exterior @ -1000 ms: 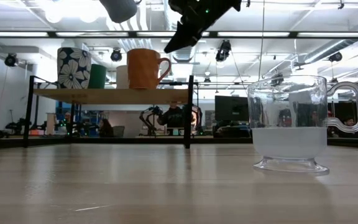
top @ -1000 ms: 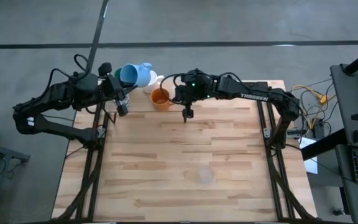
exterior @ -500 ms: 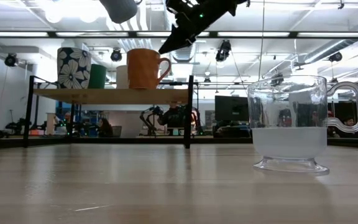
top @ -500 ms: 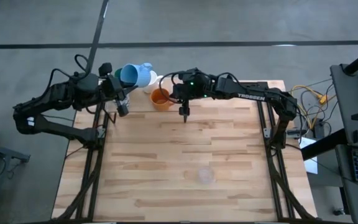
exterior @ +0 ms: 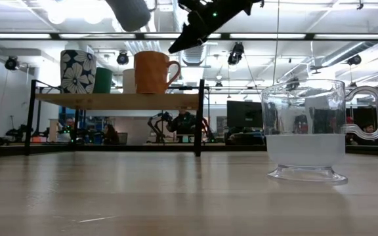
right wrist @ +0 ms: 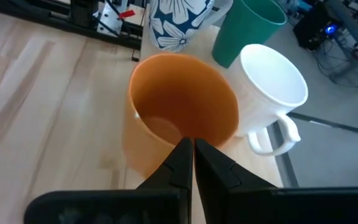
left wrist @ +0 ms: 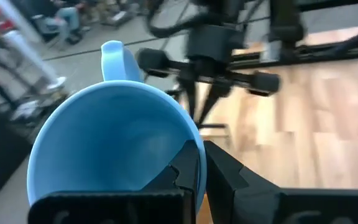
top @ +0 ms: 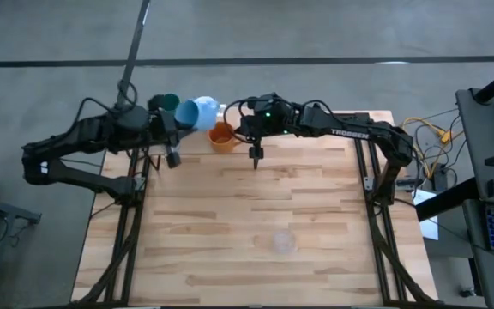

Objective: Stack small to large cups/mugs on shelf
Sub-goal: Adjust the orange mug and the light blue mug

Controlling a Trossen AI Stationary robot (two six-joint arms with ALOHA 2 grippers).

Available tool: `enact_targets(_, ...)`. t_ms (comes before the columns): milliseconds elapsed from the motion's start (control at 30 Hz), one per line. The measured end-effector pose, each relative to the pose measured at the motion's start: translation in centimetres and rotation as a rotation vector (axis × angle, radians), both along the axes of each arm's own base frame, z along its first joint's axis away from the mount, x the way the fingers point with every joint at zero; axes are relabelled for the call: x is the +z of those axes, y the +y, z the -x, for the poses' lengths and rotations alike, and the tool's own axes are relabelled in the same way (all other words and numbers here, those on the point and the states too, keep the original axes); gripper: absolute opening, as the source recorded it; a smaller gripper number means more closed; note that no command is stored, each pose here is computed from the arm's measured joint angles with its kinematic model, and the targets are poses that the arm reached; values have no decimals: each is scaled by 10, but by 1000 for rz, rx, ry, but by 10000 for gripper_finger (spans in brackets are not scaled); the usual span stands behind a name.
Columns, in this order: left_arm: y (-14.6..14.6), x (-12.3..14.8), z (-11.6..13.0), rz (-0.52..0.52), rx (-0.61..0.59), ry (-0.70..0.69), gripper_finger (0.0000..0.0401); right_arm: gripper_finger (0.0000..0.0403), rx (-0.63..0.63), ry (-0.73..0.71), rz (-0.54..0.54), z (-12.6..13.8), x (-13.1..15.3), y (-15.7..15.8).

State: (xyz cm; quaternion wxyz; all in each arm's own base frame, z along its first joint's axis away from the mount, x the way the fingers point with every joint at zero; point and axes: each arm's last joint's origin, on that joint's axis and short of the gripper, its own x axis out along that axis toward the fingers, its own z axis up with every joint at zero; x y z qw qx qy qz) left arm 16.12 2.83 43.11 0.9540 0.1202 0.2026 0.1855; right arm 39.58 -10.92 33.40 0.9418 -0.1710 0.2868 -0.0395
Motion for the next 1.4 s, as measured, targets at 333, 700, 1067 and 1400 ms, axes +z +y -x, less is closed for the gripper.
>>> enact_targets(333, 1, -22, -50, 21, -68, -88, 0, 9, -31, -108, 30, 72, 13, 10)
enact_targets(700, 7, -33, -107, -50, -93, -172, 0, 9, -40, -289, 59, 137, 0, 30)
enact_targets(1067, 13, -54, -152, -84, -93, -213, 0, 9, -41, -334, 65, 152, -5, 35)
enact_targets(1400, 17, -70, -166, -138, -39, -141, 0, 9, -15, -333, 49, 152, -6, 36)
